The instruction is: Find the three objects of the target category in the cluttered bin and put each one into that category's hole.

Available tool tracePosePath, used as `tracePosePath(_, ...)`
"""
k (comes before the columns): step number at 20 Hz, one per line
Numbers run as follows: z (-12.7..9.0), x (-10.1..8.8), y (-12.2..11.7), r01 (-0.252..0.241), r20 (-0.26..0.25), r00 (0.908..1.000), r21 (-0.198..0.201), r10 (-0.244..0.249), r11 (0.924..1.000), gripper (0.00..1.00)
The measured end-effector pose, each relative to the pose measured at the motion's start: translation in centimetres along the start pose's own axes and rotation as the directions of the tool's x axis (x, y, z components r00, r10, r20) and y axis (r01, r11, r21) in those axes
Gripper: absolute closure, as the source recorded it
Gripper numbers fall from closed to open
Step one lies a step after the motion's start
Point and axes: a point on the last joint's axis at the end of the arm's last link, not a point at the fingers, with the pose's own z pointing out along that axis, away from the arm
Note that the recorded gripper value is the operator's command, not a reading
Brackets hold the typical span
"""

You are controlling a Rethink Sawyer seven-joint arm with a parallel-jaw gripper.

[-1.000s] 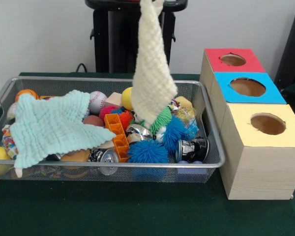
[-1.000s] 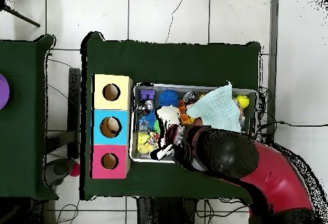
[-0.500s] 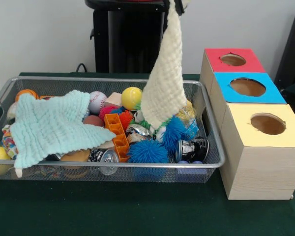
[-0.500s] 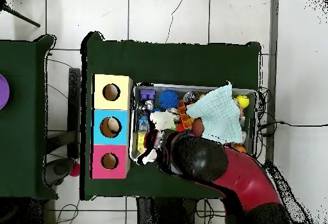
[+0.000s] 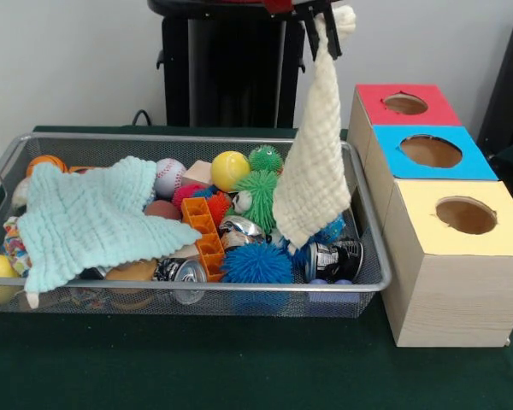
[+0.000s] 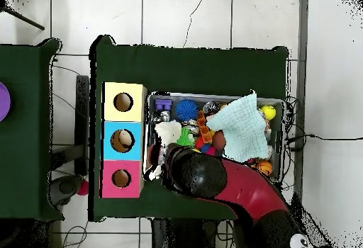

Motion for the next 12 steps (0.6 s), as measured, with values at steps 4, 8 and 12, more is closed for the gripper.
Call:
tracePosePath(4,0.1,0.3,-0.8,0.013,-0.004,0.9999,0.013,-0.013,0.9998,1.00)
tracePosePath(8,-0.7,0.5,-3.9,-0.001,-0.019,0.9998,0.030,0.002,0.9995,1.00)
tracePosePath(12,-1.5,0.4,-6.5,-0.019,-0.030,0.9993,0.041,0.020,0.9990,1.00)
